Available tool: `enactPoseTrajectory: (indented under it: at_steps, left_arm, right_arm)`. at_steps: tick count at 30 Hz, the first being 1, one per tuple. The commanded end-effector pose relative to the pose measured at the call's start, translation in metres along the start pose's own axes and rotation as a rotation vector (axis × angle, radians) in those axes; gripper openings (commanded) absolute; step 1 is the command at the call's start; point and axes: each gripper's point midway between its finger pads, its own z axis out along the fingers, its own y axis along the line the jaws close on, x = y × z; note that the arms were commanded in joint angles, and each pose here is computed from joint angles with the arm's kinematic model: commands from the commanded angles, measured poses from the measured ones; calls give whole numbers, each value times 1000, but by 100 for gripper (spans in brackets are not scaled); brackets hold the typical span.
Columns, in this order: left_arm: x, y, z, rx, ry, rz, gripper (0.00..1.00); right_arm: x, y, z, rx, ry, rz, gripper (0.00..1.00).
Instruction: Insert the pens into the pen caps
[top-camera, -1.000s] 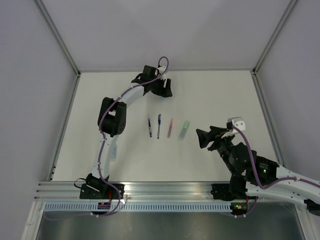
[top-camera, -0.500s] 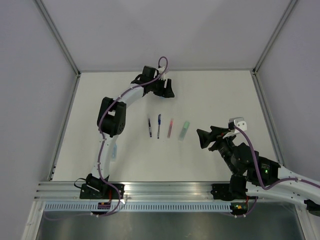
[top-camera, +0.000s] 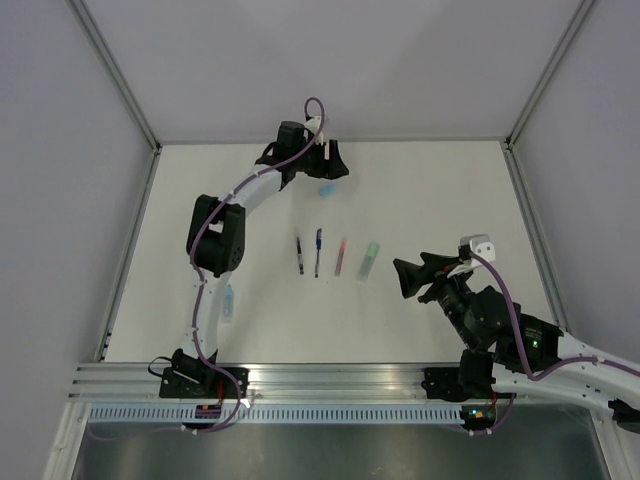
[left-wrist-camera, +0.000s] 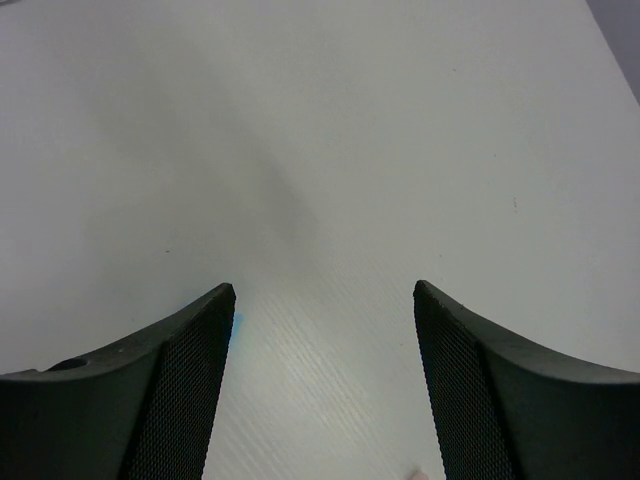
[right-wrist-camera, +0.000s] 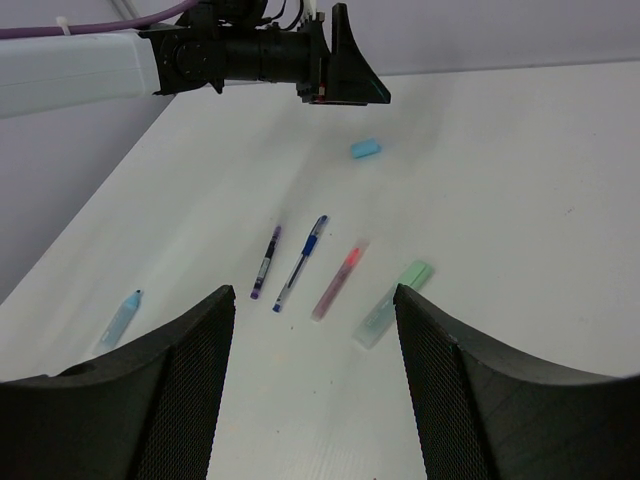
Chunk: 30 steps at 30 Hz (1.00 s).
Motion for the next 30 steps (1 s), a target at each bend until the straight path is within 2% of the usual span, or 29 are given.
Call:
enactPoseTrajectory:
  at_steps: [1,9,21,24,29,30]
  left_arm:
    - [-24,24,-8,-73,-106,-100,77]
    - [-3,54,-1,-141,-76,-252,78]
    - [33,53,24,-56,-32,-440,79]
    - [41,49,25,-43,-17,-453,79]
    - [50,17,25,60,14,-455,77]
    - [64,9,27,67,41,-460,77]
  right_arm:
    - [-10,2,-4,-21,-18,13,71]
    - [-10,4,-4,-33,-15,17,71]
    - [-10,8,-5,-56,-9,25,71]
    - [-10,9,-5,-57,-10,27,71]
    - [-9,9,-4,-51,-11,20,71]
    - [-8,9,-3,-48,-10,19,71]
